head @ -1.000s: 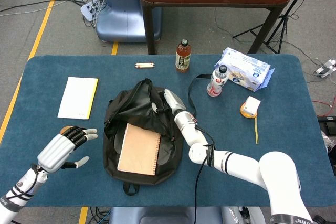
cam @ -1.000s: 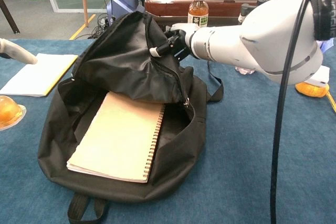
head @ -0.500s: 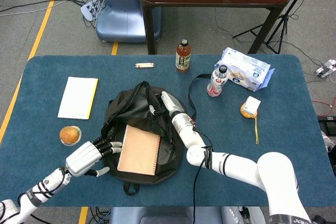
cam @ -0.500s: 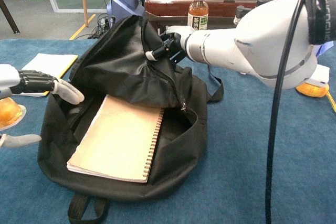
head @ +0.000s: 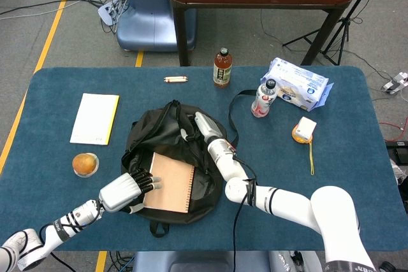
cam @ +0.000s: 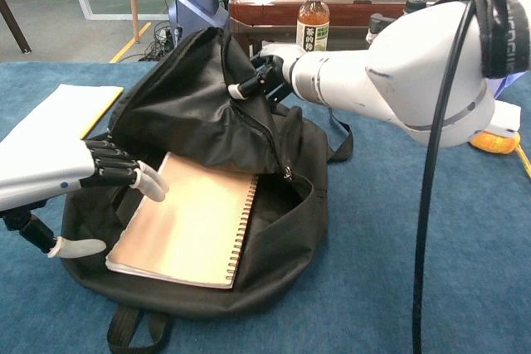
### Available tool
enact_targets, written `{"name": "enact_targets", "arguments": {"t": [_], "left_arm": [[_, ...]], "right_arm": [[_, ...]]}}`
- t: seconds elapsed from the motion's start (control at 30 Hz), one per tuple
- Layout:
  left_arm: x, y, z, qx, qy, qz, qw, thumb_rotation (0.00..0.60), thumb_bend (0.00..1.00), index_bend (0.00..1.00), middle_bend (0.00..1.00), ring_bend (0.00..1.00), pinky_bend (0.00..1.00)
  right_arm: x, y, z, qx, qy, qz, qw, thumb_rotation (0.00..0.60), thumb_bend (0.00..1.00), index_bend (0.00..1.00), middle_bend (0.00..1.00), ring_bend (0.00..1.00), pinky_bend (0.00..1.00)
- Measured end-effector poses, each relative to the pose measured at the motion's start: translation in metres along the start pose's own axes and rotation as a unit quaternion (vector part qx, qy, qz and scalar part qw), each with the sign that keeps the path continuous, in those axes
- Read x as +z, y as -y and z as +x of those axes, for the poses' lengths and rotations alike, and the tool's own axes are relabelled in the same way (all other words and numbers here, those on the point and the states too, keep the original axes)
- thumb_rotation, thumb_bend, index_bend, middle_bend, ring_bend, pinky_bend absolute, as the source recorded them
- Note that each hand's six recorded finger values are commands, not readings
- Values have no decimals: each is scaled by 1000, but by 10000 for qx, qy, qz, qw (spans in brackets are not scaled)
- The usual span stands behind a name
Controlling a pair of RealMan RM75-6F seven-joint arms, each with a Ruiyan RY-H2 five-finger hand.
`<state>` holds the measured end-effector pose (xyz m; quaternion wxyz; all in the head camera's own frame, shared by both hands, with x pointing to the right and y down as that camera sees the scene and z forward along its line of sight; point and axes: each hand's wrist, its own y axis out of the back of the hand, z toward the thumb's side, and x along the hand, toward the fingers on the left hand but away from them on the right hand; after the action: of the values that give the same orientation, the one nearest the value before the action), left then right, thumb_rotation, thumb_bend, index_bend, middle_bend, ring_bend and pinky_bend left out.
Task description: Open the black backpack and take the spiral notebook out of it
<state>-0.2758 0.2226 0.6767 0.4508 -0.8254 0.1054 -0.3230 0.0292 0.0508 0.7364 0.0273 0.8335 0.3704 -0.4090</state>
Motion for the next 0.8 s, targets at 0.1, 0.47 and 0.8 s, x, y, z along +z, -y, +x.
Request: {"name": "enact_targets", "arguments": {"t": [0.1, 0.47, 0.8], "left_arm": [[0, 5, 4, -6, -44, 23, 10000, 600, 269, 235, 214, 204, 177], [-1, 20, -4, -147, -182, 177, 9996, 600, 268, 191, 214, 204, 177], [4, 30, 0, -216, -218, 108, 9995, 600, 258, 155, 214, 201, 177]], "right_arm": [[0, 0, 1, 11, -6, -9, 10000, 600, 649, 867, 667, 666, 791], [-2, -1, 7, 55, -20, 0, 10000, 600, 649, 867, 667, 665, 791], [-1, -1, 9, 73, -43, -17, 10000, 600, 647, 867, 667, 665, 791]]}}
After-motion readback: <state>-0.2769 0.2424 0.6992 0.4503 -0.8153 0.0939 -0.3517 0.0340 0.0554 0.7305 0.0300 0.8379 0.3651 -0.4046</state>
